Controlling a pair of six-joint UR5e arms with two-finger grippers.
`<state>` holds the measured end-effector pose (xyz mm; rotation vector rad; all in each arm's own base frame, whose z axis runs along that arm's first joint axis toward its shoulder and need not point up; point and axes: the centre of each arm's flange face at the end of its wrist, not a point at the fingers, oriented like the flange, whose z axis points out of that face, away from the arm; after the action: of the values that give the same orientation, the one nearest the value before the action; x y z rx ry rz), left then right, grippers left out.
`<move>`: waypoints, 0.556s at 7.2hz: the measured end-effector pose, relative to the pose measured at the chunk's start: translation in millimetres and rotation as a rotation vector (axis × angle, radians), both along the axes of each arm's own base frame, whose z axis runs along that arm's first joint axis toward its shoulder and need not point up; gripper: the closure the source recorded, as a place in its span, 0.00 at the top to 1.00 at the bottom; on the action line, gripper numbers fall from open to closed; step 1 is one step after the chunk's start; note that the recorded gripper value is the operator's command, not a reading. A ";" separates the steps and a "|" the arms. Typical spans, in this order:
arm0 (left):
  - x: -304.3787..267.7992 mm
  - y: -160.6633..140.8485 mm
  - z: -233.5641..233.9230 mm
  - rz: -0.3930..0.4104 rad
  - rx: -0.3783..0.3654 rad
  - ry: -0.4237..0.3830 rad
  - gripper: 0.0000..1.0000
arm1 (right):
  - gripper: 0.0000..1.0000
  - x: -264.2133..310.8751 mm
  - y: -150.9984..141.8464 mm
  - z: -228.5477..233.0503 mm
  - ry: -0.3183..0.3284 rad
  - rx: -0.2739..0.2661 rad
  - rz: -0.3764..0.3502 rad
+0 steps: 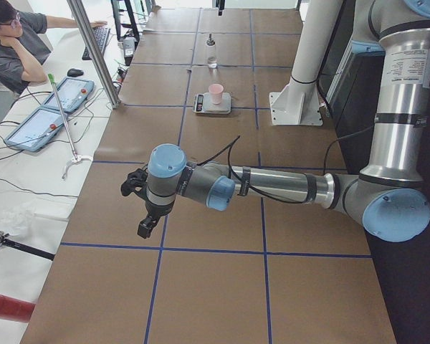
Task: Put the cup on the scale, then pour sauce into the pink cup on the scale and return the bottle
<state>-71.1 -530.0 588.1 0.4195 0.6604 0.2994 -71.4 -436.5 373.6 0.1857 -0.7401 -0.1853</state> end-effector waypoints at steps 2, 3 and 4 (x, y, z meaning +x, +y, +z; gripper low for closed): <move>0.2 2.5 4.1 0.002 -0.006 0.001 1.00 | 1.00 62.3 -23.9 71.3 -0.010 0.026 -0.083; 0.3 4.6 7.1 0.004 -0.011 0.002 1.00 | 1.00 85.4 -21.4 109.6 -0.005 0.017 -0.114; 0.3 7.3 11.4 0.005 -0.020 0.002 1.00 | 1.00 94.6 -13.3 141.5 0.006 -0.024 -0.128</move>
<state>-70.8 -522.7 599.5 0.3992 0.6662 0.2974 23.2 -449.8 515.1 0.1153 -0.7482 -0.2982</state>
